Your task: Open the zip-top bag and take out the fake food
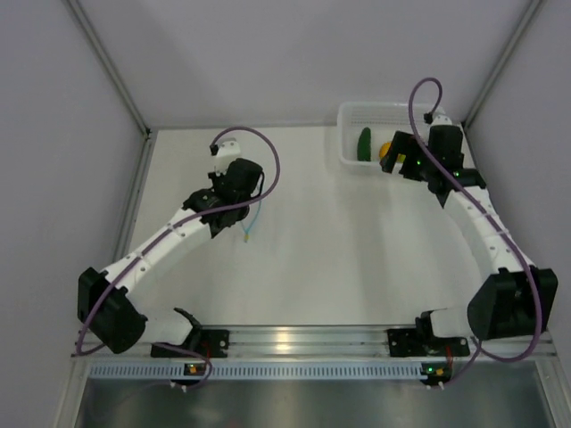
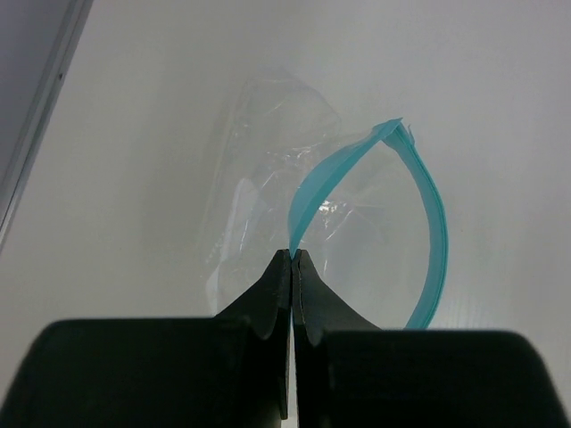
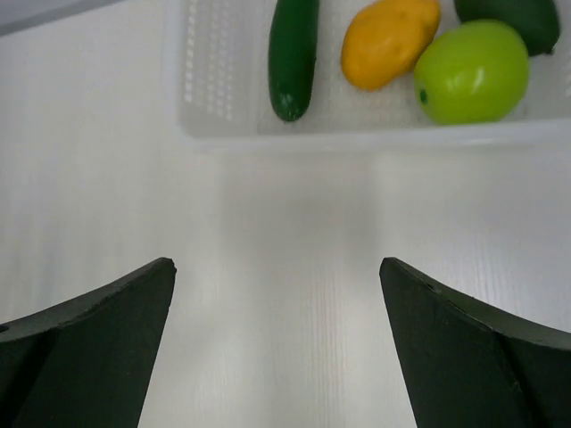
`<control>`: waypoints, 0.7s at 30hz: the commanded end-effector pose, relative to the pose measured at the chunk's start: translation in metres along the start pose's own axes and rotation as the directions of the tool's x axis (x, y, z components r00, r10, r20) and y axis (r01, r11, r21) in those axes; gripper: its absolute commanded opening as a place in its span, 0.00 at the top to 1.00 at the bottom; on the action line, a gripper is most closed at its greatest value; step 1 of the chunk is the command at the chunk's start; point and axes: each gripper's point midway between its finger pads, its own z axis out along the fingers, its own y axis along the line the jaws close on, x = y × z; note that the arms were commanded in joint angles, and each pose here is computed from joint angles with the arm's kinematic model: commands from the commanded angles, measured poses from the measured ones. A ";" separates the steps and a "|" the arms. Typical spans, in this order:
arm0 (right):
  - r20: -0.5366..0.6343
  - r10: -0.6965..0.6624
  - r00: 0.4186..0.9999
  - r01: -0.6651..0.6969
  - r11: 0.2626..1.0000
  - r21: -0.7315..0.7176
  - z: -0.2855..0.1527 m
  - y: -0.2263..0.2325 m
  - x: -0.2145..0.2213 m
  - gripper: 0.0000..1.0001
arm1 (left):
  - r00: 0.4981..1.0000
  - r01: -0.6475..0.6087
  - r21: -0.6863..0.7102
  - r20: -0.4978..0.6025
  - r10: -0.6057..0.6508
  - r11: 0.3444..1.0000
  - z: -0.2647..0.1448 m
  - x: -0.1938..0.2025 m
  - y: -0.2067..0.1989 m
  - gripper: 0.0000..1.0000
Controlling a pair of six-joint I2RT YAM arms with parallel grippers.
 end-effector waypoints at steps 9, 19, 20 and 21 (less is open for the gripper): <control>0.115 0.043 0.992 -0.011 0.964 -0.266 -0.110 0.026 0.055 0.01 | 0.985 -0.166 -0.120 -0.070 0.158 0.979 0.072 0.008 -0.049 1.00; 0.222 -0.002 0.975 0.032 0.990 -0.134 -0.161 0.001 0.049 0.01 | 0.993 -0.074 0.059 -0.092 0.079 0.996 0.081 -0.010 -0.108 0.59; 0.231 0.000 0.973 0.031 0.991 -0.131 -0.162 0.000 0.049 0.01 | 0.995 -0.059 0.063 -0.076 0.063 0.996 0.075 -0.018 -0.106 0.41; 0.237 0.001 0.971 0.031 0.991 -0.131 -0.164 0.000 0.049 0.00 | 0.996 -0.050 0.067 -0.070 0.055 0.996 0.071 -0.022 -0.104 0.33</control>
